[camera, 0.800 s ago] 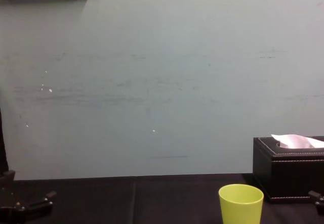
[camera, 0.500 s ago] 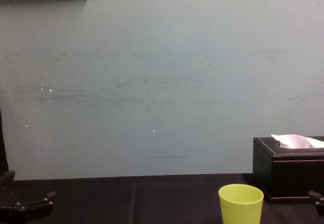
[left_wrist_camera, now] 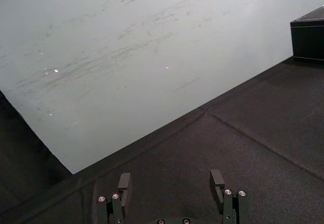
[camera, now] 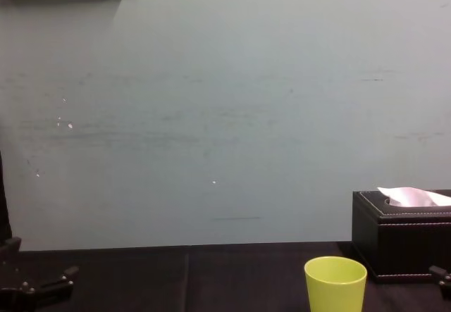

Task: Stack the three plastic cups sequentially using one hand.

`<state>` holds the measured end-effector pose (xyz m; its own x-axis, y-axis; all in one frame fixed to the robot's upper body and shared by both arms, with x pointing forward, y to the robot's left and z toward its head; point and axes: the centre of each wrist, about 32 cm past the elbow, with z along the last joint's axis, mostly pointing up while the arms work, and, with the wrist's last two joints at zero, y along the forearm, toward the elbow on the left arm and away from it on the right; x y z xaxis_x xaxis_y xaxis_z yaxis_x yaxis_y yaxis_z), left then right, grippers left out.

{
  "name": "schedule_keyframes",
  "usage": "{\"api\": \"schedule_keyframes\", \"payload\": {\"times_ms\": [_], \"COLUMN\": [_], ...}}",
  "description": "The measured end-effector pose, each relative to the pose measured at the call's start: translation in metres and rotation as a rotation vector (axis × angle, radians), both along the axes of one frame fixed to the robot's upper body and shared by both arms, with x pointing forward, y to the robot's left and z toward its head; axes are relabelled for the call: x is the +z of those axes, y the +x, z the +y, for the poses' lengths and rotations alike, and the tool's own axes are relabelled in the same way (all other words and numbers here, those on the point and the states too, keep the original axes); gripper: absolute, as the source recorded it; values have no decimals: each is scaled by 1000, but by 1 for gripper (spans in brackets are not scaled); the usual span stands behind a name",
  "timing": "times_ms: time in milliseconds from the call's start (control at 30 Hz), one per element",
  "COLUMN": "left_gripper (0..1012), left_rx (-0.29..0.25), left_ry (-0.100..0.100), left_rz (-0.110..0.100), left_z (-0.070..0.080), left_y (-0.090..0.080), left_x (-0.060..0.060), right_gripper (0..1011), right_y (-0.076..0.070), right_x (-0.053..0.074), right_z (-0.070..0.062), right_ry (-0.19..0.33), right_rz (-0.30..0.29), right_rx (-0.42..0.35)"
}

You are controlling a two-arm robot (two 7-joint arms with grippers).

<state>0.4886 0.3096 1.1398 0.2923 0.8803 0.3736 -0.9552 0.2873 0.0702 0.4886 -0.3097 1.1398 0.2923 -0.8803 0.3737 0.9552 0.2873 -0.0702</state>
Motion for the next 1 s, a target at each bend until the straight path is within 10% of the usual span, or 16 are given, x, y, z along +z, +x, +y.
{"api": "schedule_keyframes", "payload": {"times_ms": [1000], "left_gripper": [1011], "left_rx": [0], "left_ry": [0], "left_rz": [0], "left_z": [0], "left_y": [0], "left_x": [0], "right_gripper": [1003], "right_y": [-1], "right_x": [1], "right_z": [-1], "right_ry": [14], "right_rz": [-13], "right_rx": [-1]}}
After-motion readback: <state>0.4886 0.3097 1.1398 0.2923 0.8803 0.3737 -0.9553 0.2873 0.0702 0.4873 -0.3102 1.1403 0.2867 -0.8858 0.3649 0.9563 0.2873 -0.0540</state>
